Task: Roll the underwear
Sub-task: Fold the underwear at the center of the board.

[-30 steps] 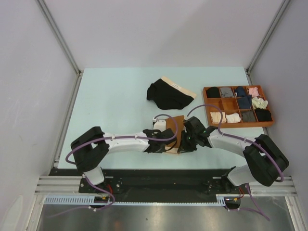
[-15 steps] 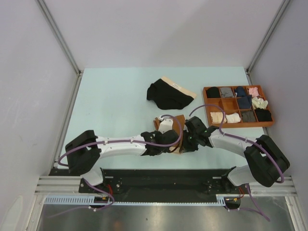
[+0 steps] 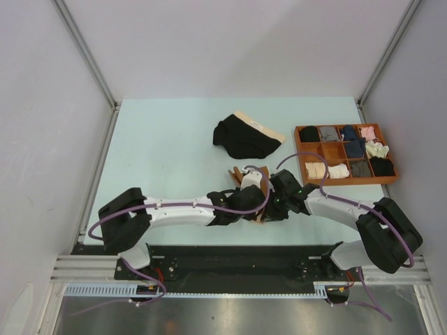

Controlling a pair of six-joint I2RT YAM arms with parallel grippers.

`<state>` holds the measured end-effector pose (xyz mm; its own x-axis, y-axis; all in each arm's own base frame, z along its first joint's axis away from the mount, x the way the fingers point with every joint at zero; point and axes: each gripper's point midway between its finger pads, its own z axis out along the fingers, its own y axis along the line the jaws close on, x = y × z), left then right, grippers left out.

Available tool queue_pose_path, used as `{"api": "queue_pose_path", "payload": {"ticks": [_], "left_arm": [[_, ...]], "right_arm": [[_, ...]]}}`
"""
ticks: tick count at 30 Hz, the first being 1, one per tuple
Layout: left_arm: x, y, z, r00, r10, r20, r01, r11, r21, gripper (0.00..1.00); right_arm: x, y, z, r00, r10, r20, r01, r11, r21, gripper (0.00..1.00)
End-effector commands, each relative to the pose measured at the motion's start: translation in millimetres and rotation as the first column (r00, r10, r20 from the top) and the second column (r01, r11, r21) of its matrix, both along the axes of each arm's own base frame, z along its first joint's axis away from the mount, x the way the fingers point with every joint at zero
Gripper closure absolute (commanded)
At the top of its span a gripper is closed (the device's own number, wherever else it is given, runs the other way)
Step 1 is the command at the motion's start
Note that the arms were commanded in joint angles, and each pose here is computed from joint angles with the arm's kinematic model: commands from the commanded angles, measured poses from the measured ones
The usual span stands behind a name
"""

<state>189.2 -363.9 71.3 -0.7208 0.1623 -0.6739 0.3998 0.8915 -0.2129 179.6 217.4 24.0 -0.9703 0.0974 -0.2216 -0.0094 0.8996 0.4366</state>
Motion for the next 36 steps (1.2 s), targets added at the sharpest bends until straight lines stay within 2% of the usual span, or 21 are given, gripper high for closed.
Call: {"api": "queue_pose_path", "payload": {"ticks": [1, 8, 9, 11, 12, 14, 16, 20, 24, 30, 36], "left_arm": [[-7, -31, 12, 0.995, -0.102, 0.012, 0.103, 0.99, -0.1, 1.0], [-20, -44, -3, 0.984, -0.177, -0.025, 0.172, 0.976, -0.131, 1.0], [-20, -45, -9, 0.984, -0.177, -0.031, 0.172, 0.978, -0.121, 1.0], [-20, -47, -12, 0.982, -0.186, -0.035, 0.181, 0.977, -0.116, 1.0], [-20, -47, -16, 0.981, -0.188, -0.038, 0.183, 0.977, -0.111, 0.99], [-21, -47, -19, 0.981, -0.19, -0.04, 0.185, 0.977, -0.106, 1.0], [-20, -48, -24, 0.982, -0.186, -0.044, 0.181, 0.979, -0.099, 1.0], [-19, -50, -30, 0.981, -0.185, -0.052, 0.18, 0.979, -0.093, 1.0], [-21, -50, -31, 0.98, -0.186, -0.064, 0.179, 0.979, -0.1, 1.0], [-28, -48, -44, 0.976, -0.196, -0.098, 0.187, 0.978, -0.088, 0.99], [-30, -47, -46, 0.974, -0.194, -0.113, 0.184, 0.979, -0.092, 0.85]], "right_arm": [[4, -5, 3, 0.999, -0.044, 0.019, 0.044, 0.999, 0.015, 1.0], [7, -11, 5, 0.997, -0.067, 0.036, 0.066, 0.997, 0.035, 1.0], [6, -13, 5, 0.997, -0.069, 0.033, 0.068, 0.997, 0.034, 0.94], [7, -16, 9, 0.997, -0.071, 0.039, 0.069, 0.997, 0.037, 0.91], [6, -17, 10, 0.997, -0.073, 0.038, 0.072, 0.997, 0.036, 0.83], [4, -21, 14, 0.997, -0.073, 0.039, 0.072, 0.997, 0.035, 0.74], [5, -27, 16, 0.996, -0.083, 0.043, 0.082, 0.996, 0.03, 0.6], [1, -38, 23, 0.995, -0.089, 0.053, 0.089, 0.996, 0.016, 0.47], [3, -43, 23, 0.992, -0.113, 0.057, 0.113, 0.994, 0.007, 0.45], [12, -39, 39, 0.979, -0.182, 0.087, 0.173, 0.98, 0.099, 0.43], [19, -45, 56, 0.96, -0.254, 0.119, 0.234, 0.959, 0.159, 0.4]]}}
